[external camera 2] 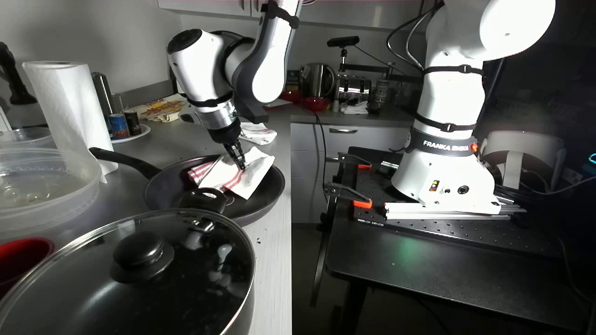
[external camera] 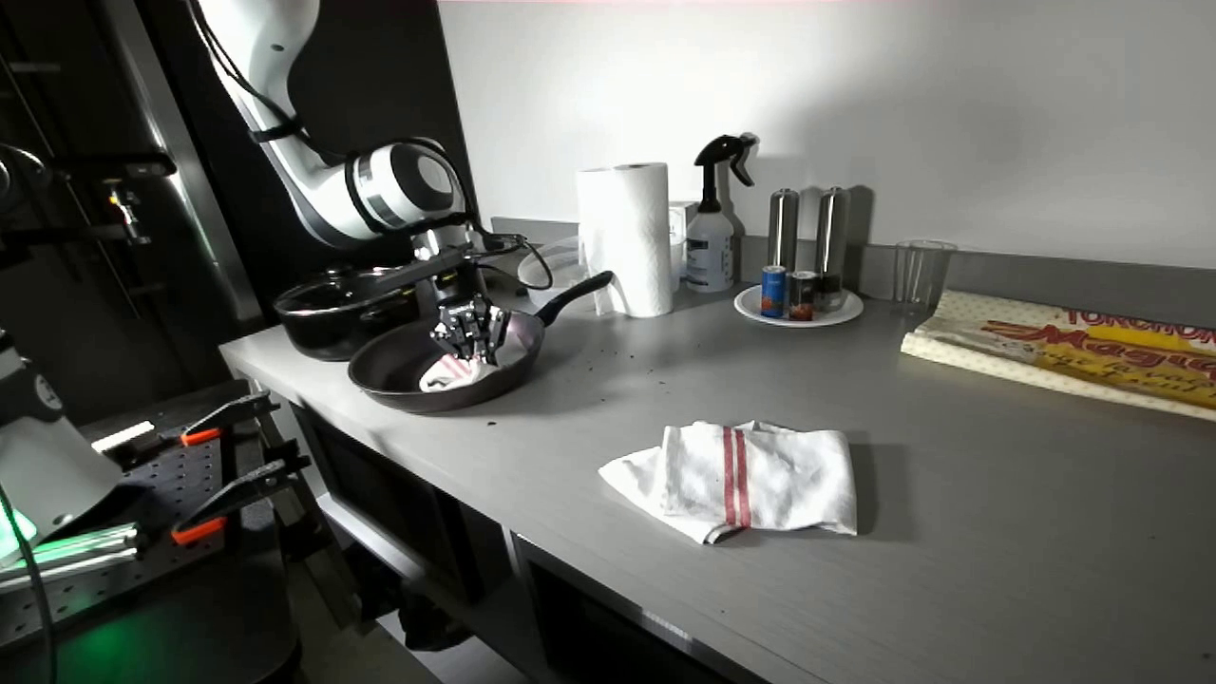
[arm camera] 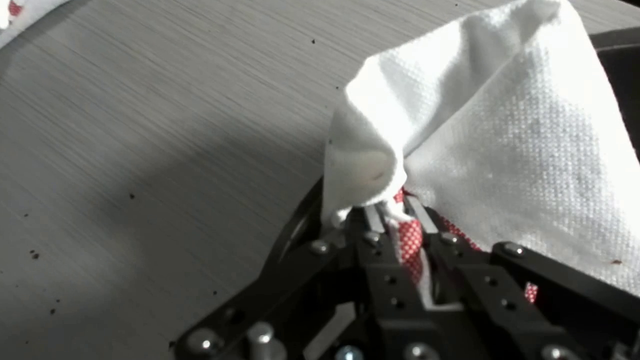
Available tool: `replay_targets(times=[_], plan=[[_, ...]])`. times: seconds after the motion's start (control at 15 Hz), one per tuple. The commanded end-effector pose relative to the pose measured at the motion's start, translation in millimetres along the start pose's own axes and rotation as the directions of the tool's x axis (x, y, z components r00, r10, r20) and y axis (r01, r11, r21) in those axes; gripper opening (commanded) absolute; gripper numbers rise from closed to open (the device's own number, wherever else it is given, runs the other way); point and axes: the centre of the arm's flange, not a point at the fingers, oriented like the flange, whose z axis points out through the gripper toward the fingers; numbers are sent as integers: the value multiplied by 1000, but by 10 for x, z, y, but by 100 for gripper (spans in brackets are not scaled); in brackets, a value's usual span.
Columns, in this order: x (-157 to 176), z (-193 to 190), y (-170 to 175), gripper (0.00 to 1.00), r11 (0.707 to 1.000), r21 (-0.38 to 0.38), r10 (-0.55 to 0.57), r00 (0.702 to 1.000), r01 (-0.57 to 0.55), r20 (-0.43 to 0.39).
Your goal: Use the towel to wipe the pan
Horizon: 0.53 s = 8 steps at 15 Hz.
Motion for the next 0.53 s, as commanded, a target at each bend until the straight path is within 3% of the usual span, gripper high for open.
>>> replay_targets(times=[0.0,0.47], plan=[[128,204,30,4,1000,-12,4,1000,-4,-9],[342,159,-58,4,999,-35,-5,998,4,-55]])
